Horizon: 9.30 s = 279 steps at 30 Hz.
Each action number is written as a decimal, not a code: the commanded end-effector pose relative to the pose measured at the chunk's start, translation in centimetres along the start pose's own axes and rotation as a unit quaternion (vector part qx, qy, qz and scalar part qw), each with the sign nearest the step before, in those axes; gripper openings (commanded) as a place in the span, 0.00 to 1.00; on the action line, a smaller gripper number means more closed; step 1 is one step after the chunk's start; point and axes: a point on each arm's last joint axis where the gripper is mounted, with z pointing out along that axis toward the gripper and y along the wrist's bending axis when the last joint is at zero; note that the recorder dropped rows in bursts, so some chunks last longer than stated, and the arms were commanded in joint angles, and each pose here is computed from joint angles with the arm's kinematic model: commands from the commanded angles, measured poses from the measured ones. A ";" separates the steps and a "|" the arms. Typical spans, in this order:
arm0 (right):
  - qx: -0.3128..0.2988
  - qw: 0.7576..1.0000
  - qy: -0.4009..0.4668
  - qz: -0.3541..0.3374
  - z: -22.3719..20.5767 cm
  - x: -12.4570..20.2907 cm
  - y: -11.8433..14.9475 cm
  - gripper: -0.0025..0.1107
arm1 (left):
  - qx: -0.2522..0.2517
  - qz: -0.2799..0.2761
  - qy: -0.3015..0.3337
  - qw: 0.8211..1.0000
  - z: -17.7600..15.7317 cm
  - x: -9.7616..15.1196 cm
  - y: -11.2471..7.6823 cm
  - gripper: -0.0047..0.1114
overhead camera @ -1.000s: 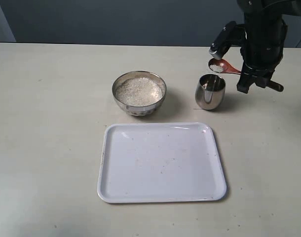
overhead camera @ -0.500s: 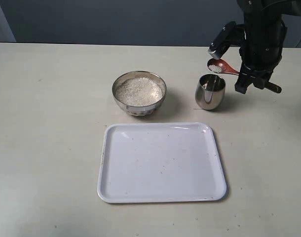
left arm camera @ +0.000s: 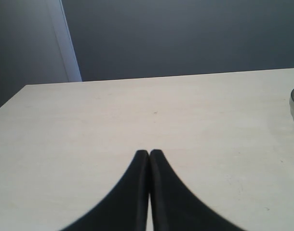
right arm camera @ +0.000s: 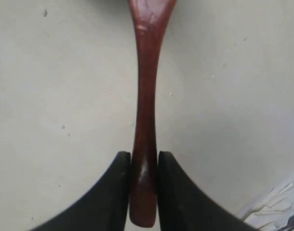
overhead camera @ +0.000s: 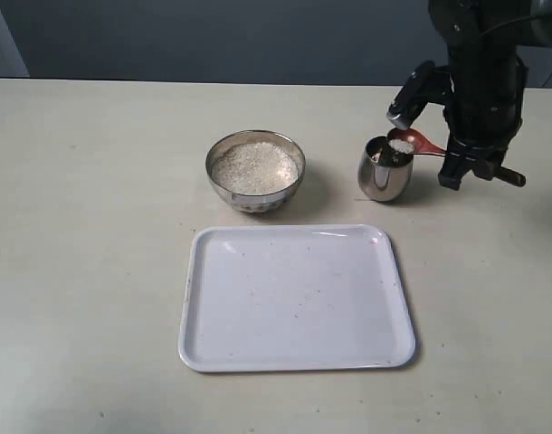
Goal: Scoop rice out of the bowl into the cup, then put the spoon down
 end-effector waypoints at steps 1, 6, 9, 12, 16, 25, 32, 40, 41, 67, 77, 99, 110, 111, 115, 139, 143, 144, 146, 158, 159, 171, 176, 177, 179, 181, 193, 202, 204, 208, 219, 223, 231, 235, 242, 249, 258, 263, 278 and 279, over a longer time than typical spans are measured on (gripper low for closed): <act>0.008 1.000 -0.002 0.007 -0.4 0.3 -0.2 0.02 | 0.001 -0.003 -0.005 1.000 -0.1 -0.2 0.0 0.04; 0.021 1.000 0.003 0.008 -0.4 0.3 -0.4 0.02 | 0.001 -0.003 -0.005 1.000 -0.1 -0.2 0.0 0.04; 0.035 0.999 0.006 0.005 -0.6 0.2 -0.3 0.02 | 0.001 -0.003 -0.005 1.000 -0.1 -0.2 0.0 0.04; 0.037 0.999 0.003 -0.002 -0.9 -0.2 0.1 0.02 | 0.001 -0.003 -0.005 1.000 -0.1 -0.2 0.0 0.04; 0.040 0.999 0.004 -0.001 -0.9 -0.1 0.1 0.02 | 0.001 -0.003 -0.005 1.000 -0.1 -0.2 0.0 0.04; 0.041 0.999 0.004 0.002 -0.9 -0.1 0.1 0.02 | 0.001 -0.003 -0.005 1.000 -0.1 -0.2 0.0 0.04; 0.044 0.999 0.006 0.004 -0.9 -0.1 0.0 0.02 | 0.001 -0.003 -0.005 1.000 -0.1 -0.2 0.0 0.04; 0.046 0.999 0.006 0.006 -0.9 -0.1 0.0 0.02 | 0.001 -0.003 -0.005 1.000 -0.1 -0.2 0.0 0.04; 0.048 0.999 0.007 0.005 -0.9 -0.1 0.0 0.02 | 0.001 -0.003 -0.005 1.000 -0.1 -0.2 0.0 0.04; 0.074 0.997 0.006 -0.007 -1.6 -0.8 0.7 0.02 | 0.001 -0.003 -0.005 1.000 -0.1 -0.2 0.0 0.04; 0.077 0.997 0.003 -0.015 -1.9 -1.2 1.3 0.02 | 0.001 -0.003 -0.005 1.000 -0.1 -0.2 0.0 0.04; 0.105 0.994 0.035 -0.007 -0.6 -0.5 1.5 0.02 | 0.001 -0.003 -0.005 1.000 -0.1 -0.2 0.0 0.04; 0.111 0.992 0.046 -0.027 -0.2 -0.6 2.6 0.02 | 0.001 -0.003 -0.005 1.000 -0.1 -0.2 0.0 0.04; 0.117 0.992 0.048 -0.028 -0.2 -0.6 2.8 0.02 | 0.001 -0.003 -0.005 1.000 -0.1 -0.2 0.0 0.04; 0.132 0.990 0.049 -0.023 -0.3 -0.7 2.9 0.02 | 0.001 -0.003 -0.005 1.000 -0.1 -0.2 0.0 0.04; 0.168 0.985 0.031 -0.021 -0.8 -1.4 3.0 0.02 | 0.001 -0.003 -0.006 1.000 -0.1 -0.2 0.0 0.04; 0.168 0.985 0.033 -0.023 -0.8 -1.5 3.2 0.02 | 0.001 -0.003 -0.006 1.000 -0.1 -0.2 0.0 0.04; 0.168 0.985 0.034 -0.022 -0.8 -1.5 3.2 0.02 | 0.001 -0.003 -0.006 1.000 -0.1 -0.2 0.0 0.04; 0.168 0.985 0.038 -0.021 -0.8 -1.4 3.2 0.02 | 0.001 -0.003 -0.006 1.000 -0.1 -0.2 0.0 0.04; 0.180 0.983 0.041 -0.026 -1.2 -1.6 3.7 0.02 | 0.001 -0.003 -0.006 1.000 -0.1 -0.2 0.0 0.04; 0.180 0.983 0.041 -0.026 -1.2 -1.6 3.7 0.02 | 0.001 -0.003 -0.006 1.000 -0.1 -0.2 0.0 0.04; 0.185 0.982 0.039 -0.018 -1.2 -1.6 3.6 0.02 | 0.001 -0.003 -0.005 1.000 -0.1 -0.2 0.0 0.04; 0.189 0.981 0.040 -0.018 -1.3 -1.6 3.5 0.02 | 0.001 -0.003 -0.005 1.000 -0.1 -0.2 0.0 0.04; 0.187 0.981 0.040 -0.018 -1.2 -1.6 3.5 0.02 | 0.001 -0.003 -0.005 1.000 -0.1 -0.2 0.0 0.04; 0.186 0.981 0.042 -0.017 -1.1 -1.5 3.6 0.02 | 0.001 -0.003 -0.005 1.000 -0.1 -0.2 0.0 0.04; 0.183 0.981 0.051 -0.023 -0.5 -1.3 4.0 0.02 | 0.001 -0.003 -0.005 1.000 -0.1 -0.2 0.0 0.04; 0.191 0.980 0.054 -0.007 -0.3 -0.7 4.2 0.02 | 0.001 -0.003 -0.007 1.000 -0.1 -0.2 0.0 0.04; 0.211 0.976 0.033 -0.038 -0.8 -1.9 5.4 0.02 | 0.001 -0.003 -0.009 1.000 -0.1 -0.2 0.0 0.04; 0.213 0.975 0.036 -0.045 -0.7 -2.2 5.7 0.02 | 0.001 -0.003 -0.009 1.000 -0.1 -0.2 0.0 0.04; 0.217 0.974 0.045 -0.048 -0.5 -2.2 5.7 0.02 | 0.001 -0.003 -0.009 1.000 -0.1 -0.2 0.0 0.04; 0.239 0.968 0.053 -0.053 -0.7 -2.1 5.3 0.02 | 0.001 -0.003 -0.009 1.000 -0.1 -0.2 0.0 0.04; 0.238 0.970 0.045 -0.030 -0.9 -1.9 5.3 0.02 | 0.001 -0.003 -0.009 1.000 -0.1 -0.2 0.0 0.04; 0.154 0.987 -0.007 0.052 -3.1 -0.6 6.1 0.02 | 0.001 -0.003 -0.009 1.000 -0.1 -0.2 0.0 0.04; 0.101 0.991 -0.034 0.083 -4.5 0.1 6.7 0.02 | 0.001 -0.003 -0.009 1.000 -0.1 -0.2 0.0 0.04; -0.072 0.987 -0.071 0.124 -6.5 0.9 9.4 0.02 | 0.001 -0.003 -0.008 1.000 -0.1 -0.2 0.0 0.04; -0.249 0.959 -0.128 0.050 -8.0 0.1 12.5 0.02 | 0.001 -0.003 -0.008 1.000 -0.1 -0.2 0.0 0.04; -0.286 0.942 -0.157 -0.082 -6.8 -1.2 13.7 0.02 | 0.001 -0.003 -0.008 1.000 -0.1 -0.2 0.0 0.04; -0.273 0.949 -0.132 -0.093 -3.7 -3.0 14.0 0.02 | 0.001 -0.003 -0.008 1.000 -0.1 -0.2 0.0 0.04; -0.275 0.948 -0.093 -0.132 0.8 -6.0 17.7 0.02 | 0.001 -0.003 -0.008 1.000 -0.1 -0.2 0.0 0.04; -0.275 0.948 -0.092 -0.132 0.9 -6.0 17.7 0.02 | 0.001 -0.003 -0.008 1.000 -0.1 -0.2 0.0 0.04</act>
